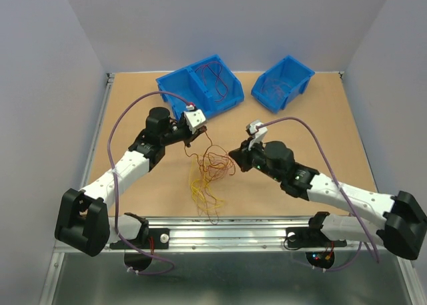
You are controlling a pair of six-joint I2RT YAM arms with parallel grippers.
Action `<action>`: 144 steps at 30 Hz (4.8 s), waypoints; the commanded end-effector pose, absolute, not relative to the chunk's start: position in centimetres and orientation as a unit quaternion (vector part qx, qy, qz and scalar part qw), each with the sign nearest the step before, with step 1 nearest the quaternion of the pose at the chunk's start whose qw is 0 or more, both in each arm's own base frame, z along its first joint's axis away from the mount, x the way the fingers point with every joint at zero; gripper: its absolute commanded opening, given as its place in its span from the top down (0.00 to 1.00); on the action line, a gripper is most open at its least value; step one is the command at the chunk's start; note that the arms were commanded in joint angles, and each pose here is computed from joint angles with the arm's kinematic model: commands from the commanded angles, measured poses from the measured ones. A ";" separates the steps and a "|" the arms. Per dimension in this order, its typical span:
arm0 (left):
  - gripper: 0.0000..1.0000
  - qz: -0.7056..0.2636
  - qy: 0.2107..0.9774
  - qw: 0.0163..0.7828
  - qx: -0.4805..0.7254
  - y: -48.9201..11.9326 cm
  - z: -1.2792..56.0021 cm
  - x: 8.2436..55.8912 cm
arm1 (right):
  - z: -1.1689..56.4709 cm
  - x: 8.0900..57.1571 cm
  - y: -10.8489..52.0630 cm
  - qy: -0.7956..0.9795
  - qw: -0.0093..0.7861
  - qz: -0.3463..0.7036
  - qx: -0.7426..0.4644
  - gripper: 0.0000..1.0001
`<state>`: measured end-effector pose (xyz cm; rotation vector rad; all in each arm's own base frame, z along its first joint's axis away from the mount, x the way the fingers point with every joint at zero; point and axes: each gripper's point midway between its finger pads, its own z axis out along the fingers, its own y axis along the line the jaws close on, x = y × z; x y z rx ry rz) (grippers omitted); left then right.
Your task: Untangle the cables
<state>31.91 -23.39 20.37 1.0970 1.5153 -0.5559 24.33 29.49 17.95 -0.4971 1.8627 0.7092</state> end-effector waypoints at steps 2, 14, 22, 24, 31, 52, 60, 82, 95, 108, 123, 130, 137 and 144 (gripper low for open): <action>0.93 -0.236 0.615 0.586 0.472 -23.5 22.3 31.9 | 28.3 22.3 29.8 0.667 0.598 0.390 -0.212 0.99; 0.12 -0.256 0.580 0.610 0.475 -22.9 25.0 29.9 | 35.9 19.8 30.2 0.597 0.619 0.451 -0.239 0.99; 0.09 -0.331 0.486 0.584 0.560 -23.9 25.7 24.0 | 33.7 20.3 30.6 0.607 0.612 0.442 -0.246 0.99; 0.05 -0.356 0.468 0.567 0.577 -24.1 25.7 22.4 | 33.8 20.0 30.8 0.604 0.610 0.448 -0.252 1.00; 0.04 -0.400 0.445 0.535 0.596 -24.8 25.2 20.7 | 34.1 19.5 31.4 0.592 0.605 0.463 -0.262 1.00; 0.93 -0.401 0.462 0.517 0.598 -28.0 25.1 20.2 | 33.1 20.9 34.9 0.596 0.583 0.473 -0.285 0.99; 1.00 -0.364 0.487 0.536 0.586 -27.5 24.7 21.7 | 32.9 20.5 33.5 0.595 0.594 0.465 -0.276 0.95; 1.00 -0.327 0.485 0.611 0.533 -26.6 33.3 23.0 | 28.7 21.0 29.7 0.614 0.629 0.415 -0.236 0.26; 1.00 -0.355 0.413 0.682 0.488 -24.8 51.1 18.6 | 24.2 24.3 36.2 0.632 0.591 0.404 -0.298 0.31; 1.00 -0.305 0.350 0.814 0.349 -18.7 65.6 15.5 | 18.8 24.6 39.0 0.677 0.515 0.408 -0.332 0.88; 1.00 -0.336 0.350 0.749 0.451 -21.8 50.8 14.7 | 25.6 19.6 31.6 0.583 0.614 0.448 -0.287 0.21; 1.00 -0.387 0.335 0.704 0.494 -22.8 49.6 12.4 | 27.8 16.4 31.7 0.505 0.621 0.510 -0.315 0.21; 1.00 -0.399 0.341 0.684 0.506 -23.4 48.3 12.5 | 27.6 17.9 34.4 0.516 0.608 0.516 -0.314 0.21; 1.00 -0.384 0.356 0.696 0.491 -23.3 48.5 13.9 | 26.3 19.0 39.3 0.525 0.586 0.518 -0.336 0.50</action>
